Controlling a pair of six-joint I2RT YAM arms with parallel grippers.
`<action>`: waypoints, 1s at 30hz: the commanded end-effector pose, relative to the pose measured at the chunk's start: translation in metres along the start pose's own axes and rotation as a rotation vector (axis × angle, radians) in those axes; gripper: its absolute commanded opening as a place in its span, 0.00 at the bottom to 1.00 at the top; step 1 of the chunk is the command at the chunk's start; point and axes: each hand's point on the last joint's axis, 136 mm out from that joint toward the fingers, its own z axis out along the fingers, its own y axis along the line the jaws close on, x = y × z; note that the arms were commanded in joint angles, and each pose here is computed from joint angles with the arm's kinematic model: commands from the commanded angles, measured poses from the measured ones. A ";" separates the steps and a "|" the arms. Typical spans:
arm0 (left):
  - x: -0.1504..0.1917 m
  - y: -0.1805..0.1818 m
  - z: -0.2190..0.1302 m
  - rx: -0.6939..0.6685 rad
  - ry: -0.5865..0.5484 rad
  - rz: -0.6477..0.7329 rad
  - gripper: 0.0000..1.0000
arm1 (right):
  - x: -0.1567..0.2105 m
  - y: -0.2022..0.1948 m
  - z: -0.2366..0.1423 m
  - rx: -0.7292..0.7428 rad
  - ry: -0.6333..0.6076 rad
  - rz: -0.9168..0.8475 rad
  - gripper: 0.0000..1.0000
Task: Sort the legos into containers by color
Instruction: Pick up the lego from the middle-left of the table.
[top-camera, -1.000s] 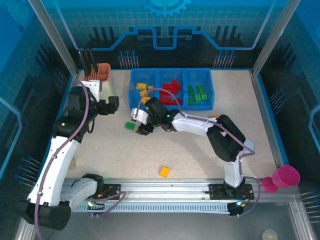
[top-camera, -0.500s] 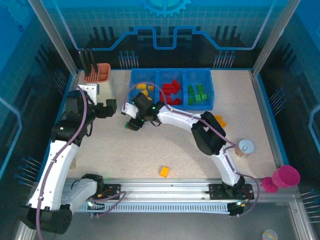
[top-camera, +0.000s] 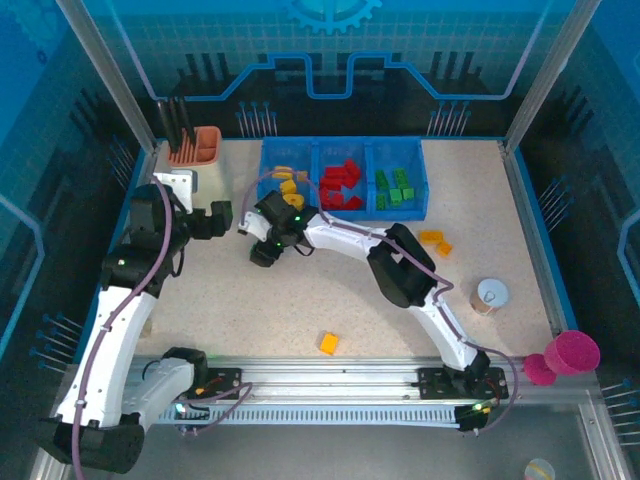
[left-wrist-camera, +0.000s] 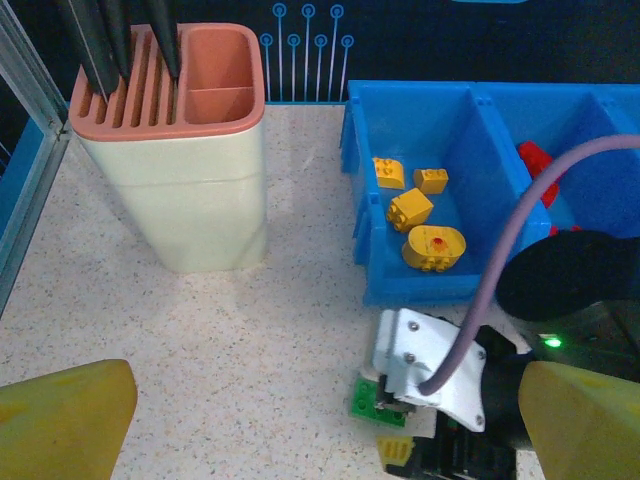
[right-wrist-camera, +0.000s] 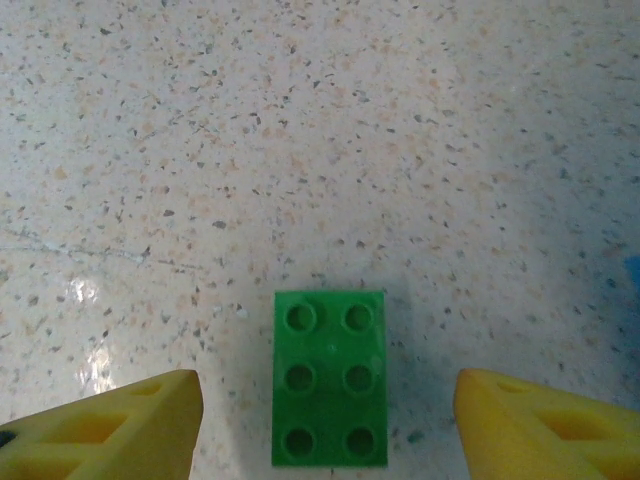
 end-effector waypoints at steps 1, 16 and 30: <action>0.010 0.001 -0.001 0.009 0.021 -0.015 0.99 | 0.013 0.011 0.020 -0.031 0.064 -0.007 0.68; 0.013 0.003 0.002 0.005 0.020 -0.019 0.99 | 0.032 0.010 0.037 -0.027 0.132 -0.003 0.53; 0.015 0.003 0.007 0.007 0.035 -0.023 0.99 | 0.047 -0.006 -0.059 0.078 0.122 0.026 0.25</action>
